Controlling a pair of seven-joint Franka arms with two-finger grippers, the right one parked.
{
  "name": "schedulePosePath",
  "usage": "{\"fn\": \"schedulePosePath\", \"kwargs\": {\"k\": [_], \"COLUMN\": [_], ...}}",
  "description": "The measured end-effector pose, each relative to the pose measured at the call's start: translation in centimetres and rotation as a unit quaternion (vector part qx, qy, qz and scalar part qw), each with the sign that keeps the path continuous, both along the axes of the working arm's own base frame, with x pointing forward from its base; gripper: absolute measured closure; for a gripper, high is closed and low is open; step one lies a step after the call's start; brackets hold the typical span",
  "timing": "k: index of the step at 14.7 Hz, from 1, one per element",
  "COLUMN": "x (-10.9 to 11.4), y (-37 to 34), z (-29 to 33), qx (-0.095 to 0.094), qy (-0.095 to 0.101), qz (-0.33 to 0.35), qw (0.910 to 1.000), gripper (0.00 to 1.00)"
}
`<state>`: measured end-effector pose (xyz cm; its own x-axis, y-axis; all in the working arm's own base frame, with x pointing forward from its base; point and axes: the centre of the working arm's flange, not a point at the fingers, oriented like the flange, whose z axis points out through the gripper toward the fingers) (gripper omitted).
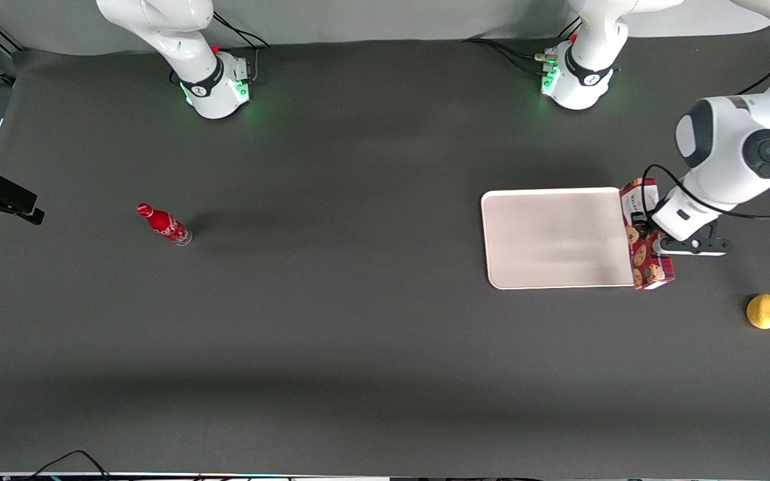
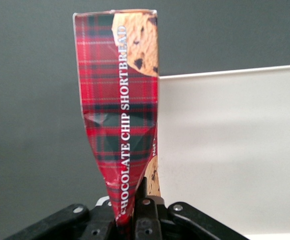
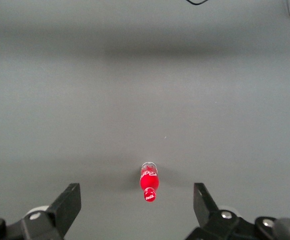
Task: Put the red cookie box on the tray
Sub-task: 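Lower the box onto the tray and open the left gripper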
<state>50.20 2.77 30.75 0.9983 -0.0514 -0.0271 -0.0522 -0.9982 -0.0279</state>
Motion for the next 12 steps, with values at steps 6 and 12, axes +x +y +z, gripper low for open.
{"fn": "schedulePosePath", "kwargs": {"k": [6,12], "x": [-2.6,-3.1], "y": [-0.1,0.9], "z": [-5.3,-8.1], "qx": [-0.017,-0.016], "qy": [-0.023,-0.027], "qz": [0.023,0.035], "qw": [0.9993,0.9989], "gripper": [0.92,0.92]}}
